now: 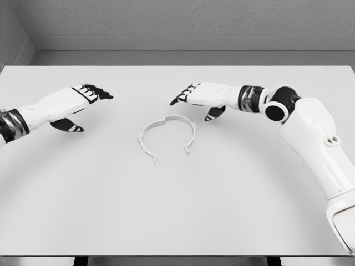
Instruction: Assemble PVC drainage pipe clamps
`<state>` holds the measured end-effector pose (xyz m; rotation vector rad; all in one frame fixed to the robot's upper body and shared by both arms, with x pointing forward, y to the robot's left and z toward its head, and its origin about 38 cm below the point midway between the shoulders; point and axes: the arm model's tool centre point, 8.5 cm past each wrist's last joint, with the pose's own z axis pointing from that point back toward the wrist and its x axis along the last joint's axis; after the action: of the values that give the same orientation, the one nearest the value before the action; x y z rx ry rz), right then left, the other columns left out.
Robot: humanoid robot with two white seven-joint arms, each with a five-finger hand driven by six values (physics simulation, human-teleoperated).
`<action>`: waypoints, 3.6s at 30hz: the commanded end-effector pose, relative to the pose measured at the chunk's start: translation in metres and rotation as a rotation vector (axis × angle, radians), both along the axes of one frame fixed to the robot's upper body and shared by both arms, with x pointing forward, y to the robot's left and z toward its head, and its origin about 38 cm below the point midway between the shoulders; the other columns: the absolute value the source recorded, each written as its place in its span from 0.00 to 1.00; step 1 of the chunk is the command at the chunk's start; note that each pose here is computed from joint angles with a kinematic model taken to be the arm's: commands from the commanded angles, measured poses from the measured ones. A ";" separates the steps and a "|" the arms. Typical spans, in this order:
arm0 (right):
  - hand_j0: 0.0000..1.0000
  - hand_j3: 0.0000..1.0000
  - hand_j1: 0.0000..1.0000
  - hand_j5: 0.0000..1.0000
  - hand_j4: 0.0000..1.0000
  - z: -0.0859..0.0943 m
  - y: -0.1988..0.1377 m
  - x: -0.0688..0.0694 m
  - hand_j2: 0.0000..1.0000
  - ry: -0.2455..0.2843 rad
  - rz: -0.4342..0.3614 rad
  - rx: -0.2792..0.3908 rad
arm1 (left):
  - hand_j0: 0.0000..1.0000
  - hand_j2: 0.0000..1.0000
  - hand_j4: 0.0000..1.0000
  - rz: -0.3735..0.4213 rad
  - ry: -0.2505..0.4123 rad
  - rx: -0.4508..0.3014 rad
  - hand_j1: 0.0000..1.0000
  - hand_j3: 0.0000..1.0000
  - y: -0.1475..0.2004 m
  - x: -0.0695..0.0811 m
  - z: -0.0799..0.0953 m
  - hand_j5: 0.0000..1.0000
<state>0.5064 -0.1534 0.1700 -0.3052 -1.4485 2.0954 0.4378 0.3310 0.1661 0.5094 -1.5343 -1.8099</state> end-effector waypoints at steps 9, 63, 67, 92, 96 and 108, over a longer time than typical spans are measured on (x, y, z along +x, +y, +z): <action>0.93 0.93 0.93 0.93 0.93 -0.006 0.001 0.011 0.93 0.040 -0.042 0.022 | 1.00 1.00 1.00 -0.093 -0.022 -0.046 1.00 1.00 -0.039 -0.008 0.003 1.00; 0.93 0.93 0.93 0.93 0.93 -0.018 0.039 0.025 0.93 0.108 -0.050 0.057 | 1.00 1.00 1.00 0.036 0.000 -0.015 1.00 1.00 0.030 -0.006 0.020 1.00; 0.93 0.93 0.93 0.93 0.93 -0.019 0.041 0.023 0.93 0.108 -0.045 0.057 | 1.00 1.00 1.00 0.036 0.000 -0.015 1.00 1.00 0.030 -0.006 0.020 1.00; 0.93 0.93 0.93 0.93 0.93 -0.012 0.043 0.021 0.93 0.086 -0.030 0.061 | 1.00 1.00 1.00 0.032 -0.002 -0.030 1.00 1.00 0.029 -0.006 0.023 1.00; 0.93 0.93 0.93 0.93 0.93 0.006 0.046 0.021 0.93 0.050 -0.009 0.076 | 1.00 1.00 1.00 0.032 -0.002 -0.030 1.00 1.00 0.029 -0.006 0.023 1.00; 0.99 0.99 0.99 0.99 0.99 0.094 -0.042 -0.031 0.99 -0.175 0.058 0.154 | 1.00 1.00 1.00 -0.028 0.002 -0.081 1.00 1.00 -0.004 -0.007 0.014 1.00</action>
<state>0.4859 -0.1779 0.2305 -0.3522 -1.6628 2.0230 0.4301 0.3315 0.1810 0.4608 -1.6006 -1.7701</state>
